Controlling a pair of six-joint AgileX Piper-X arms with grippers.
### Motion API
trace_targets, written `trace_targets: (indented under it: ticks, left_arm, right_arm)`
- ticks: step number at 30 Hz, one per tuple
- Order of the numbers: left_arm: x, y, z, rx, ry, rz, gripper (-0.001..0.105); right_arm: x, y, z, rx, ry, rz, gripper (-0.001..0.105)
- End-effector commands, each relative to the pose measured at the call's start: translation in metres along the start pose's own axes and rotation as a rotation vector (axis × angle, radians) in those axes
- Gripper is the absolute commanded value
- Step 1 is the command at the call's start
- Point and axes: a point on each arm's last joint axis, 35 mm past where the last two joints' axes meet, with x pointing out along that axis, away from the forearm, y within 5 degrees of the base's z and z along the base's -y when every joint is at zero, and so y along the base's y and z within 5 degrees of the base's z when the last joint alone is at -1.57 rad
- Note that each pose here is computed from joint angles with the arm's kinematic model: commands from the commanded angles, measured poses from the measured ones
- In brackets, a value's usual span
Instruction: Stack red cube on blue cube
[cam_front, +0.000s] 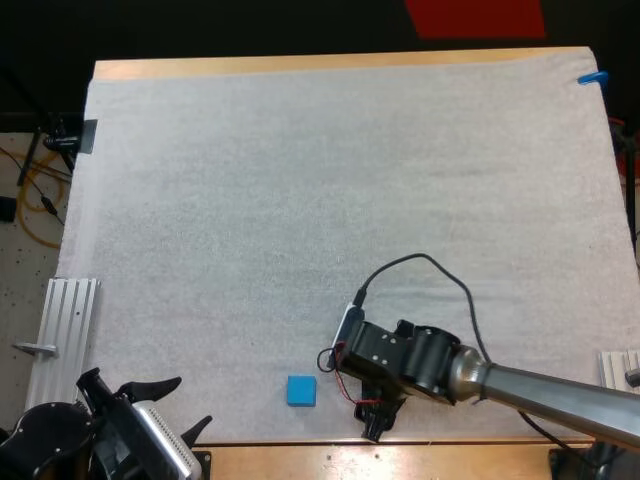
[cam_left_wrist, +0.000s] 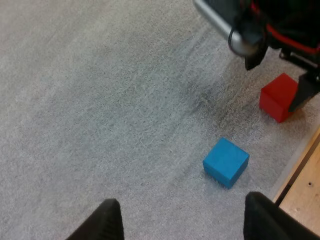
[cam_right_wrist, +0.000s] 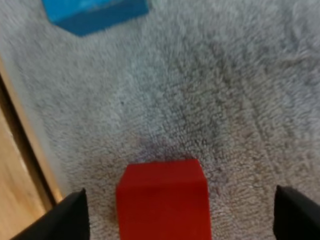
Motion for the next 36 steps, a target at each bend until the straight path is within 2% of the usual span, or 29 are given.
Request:
trace_targets:
  ticks: [1, 10, 12, 14, 16, 19, 26, 36]
  left_arm:
    - [0.001, 0.000, 0.000, 0.001, 0.008, -0.012, 0.052]
    - [0.001, 0.000, 0.000, 0.001, 0.008, -0.012, 0.052]
    - [0.001, 0.000, 0.000, 0.001, 0.008, -0.012, 0.052]
    - [0.001, 0.000, 0.000, 0.001, 0.008, -0.012, 0.052]
    - [0.001, 0.000, 0.000, 0.001, 0.008, -0.012, 0.052]
    - [0.001, 0.000, 0.000, 0.001, 0.008, -0.012, 0.052]
    - [0.001, 0.000, 0.000, 0.001, 0.008, -0.012, 0.052]
    - [0.001, 0.000, 0.000, 0.001, 0.008, -0.012, 0.052]
  right_arm:
    - [0.008, 0.000, -0.002, -0.014, 0.019, 0.007, 0.073]
    - [0.032, 0.003, -0.009, -0.014, 0.066, 0.027, 0.072]
    - [0.032, 0.003, -0.009, -0.016, 0.066, 0.027, 0.070]
    - [0.032, 0.003, -0.009, -0.017, 0.066, 0.027, 0.060]
    - [0.032, 0.003, -0.009, -0.017, 0.066, 0.027, 0.042]
    - [0.031, 0.002, -0.008, -0.021, 0.068, 0.028, 0.029]
    - [0.002, -0.006, 0.010, -0.078, 0.079, 0.005, 0.028]
    - [-0.053, -0.023, 0.054, -0.139, -0.069, -0.052, 0.028]
